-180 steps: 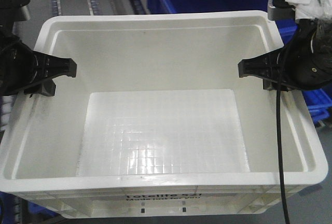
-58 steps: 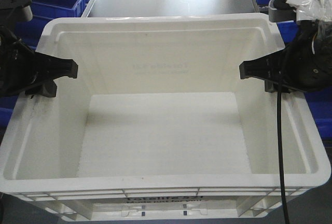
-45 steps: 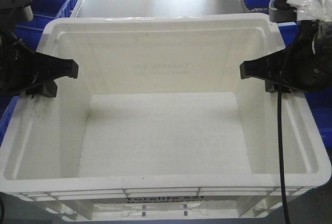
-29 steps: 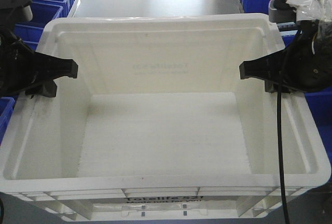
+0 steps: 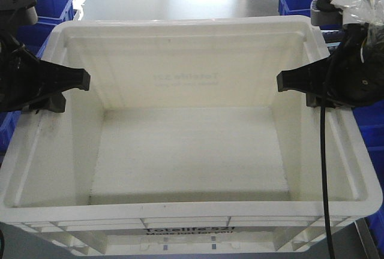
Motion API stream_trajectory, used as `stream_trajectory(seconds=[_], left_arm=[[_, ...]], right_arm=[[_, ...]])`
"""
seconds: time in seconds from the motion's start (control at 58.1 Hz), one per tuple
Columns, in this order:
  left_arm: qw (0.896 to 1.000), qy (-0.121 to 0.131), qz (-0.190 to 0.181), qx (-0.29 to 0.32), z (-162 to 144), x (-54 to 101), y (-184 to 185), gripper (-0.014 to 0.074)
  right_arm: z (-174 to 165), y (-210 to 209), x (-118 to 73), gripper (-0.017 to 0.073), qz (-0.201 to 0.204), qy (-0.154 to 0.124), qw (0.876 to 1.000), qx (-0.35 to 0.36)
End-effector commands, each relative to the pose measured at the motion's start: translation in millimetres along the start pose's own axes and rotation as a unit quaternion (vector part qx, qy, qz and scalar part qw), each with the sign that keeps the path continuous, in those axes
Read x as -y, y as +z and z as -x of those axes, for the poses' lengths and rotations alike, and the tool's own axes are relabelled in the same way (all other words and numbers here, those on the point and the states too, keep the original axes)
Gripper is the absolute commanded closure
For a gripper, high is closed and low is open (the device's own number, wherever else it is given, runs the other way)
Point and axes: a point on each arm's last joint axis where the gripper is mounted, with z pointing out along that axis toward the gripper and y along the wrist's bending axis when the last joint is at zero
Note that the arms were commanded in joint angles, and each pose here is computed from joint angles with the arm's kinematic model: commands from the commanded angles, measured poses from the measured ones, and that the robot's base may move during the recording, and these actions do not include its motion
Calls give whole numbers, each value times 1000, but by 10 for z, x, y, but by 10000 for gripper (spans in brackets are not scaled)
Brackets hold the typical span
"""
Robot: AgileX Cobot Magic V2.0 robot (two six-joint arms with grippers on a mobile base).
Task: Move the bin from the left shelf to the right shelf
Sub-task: 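Hold the tote with both grippers while the base turns away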
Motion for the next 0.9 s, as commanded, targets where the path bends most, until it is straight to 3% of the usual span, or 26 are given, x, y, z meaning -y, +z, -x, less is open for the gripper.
stream_trajectory(seconds=[0.0, 0.878], left_arm=[[998, 3, -21, 60, 57, 9, -228, 600], [998, 3, -22, 61, 57, 9, -228, 600]], right_arm=[[136, -247, 52, 557, 11, 9, 996, 85], [126, -246, 57, 557, 8, 9, 997, 80]])
